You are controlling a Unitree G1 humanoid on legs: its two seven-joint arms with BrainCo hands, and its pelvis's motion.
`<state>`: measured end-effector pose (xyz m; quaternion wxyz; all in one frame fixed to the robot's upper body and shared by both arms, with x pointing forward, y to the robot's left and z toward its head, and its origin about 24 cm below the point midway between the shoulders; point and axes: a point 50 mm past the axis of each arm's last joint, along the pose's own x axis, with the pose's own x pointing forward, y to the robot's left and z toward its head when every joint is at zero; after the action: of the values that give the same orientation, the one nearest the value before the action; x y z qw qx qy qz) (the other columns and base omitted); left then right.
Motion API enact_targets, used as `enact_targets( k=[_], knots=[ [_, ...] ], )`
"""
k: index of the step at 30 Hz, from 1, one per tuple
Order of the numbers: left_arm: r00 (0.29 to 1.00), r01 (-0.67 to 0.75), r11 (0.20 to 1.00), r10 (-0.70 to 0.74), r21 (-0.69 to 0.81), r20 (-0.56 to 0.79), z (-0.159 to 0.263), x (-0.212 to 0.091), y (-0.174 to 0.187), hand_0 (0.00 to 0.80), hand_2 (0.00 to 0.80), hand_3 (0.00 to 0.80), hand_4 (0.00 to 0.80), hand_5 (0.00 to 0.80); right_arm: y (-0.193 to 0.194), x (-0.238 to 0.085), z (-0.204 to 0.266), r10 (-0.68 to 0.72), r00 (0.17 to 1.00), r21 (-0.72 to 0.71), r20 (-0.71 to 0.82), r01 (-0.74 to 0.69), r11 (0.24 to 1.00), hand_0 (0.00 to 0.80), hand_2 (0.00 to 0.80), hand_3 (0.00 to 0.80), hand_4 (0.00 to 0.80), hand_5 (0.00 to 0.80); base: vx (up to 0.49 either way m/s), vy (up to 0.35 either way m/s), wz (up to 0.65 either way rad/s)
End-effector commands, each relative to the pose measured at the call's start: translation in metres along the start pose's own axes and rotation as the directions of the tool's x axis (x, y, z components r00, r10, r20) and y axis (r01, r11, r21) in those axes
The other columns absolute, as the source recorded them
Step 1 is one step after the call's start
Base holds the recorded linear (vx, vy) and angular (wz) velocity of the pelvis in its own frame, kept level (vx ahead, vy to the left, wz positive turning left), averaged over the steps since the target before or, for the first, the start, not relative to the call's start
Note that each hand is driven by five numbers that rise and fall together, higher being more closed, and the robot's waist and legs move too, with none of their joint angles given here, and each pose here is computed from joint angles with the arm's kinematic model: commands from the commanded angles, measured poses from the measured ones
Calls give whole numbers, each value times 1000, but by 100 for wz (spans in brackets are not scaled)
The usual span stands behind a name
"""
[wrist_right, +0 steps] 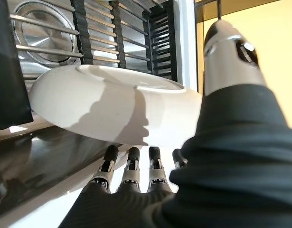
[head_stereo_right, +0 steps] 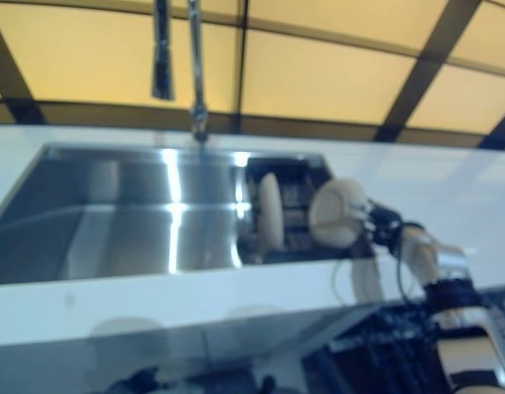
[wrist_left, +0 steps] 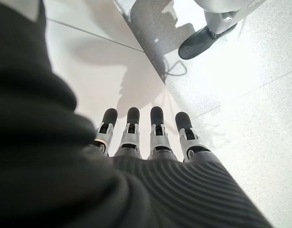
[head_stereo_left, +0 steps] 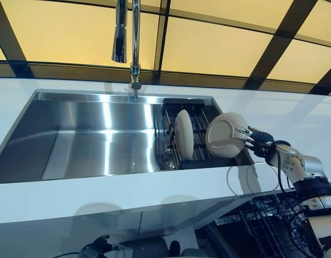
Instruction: Take plates into dishwasher
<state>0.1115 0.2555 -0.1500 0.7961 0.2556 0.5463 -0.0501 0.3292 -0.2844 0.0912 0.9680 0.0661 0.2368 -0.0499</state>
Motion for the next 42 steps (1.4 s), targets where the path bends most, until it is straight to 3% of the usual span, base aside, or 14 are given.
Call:
enact_targets(
  k=[1,36,42],
  knots=[
    [998,-10,998,6,56,56,18,2,7,0,0,0,0,0,9,3,36,-20,997,-35,74,23,999,0,0,0,0,0,0,0,0],
    [998,3,998,-7,69,56,19,2,4,0,0,0,0,0,16,10,32,-34,999,-68,26,35,997,0,0,0,0,0,0,1,0],
    [998,3,998,-7,66,57,20,3,4,0,0,0,0,0,20,10,33,-24,999,-74,35,26,997,235,235,235,235,235,0,0,0]
  ],
)
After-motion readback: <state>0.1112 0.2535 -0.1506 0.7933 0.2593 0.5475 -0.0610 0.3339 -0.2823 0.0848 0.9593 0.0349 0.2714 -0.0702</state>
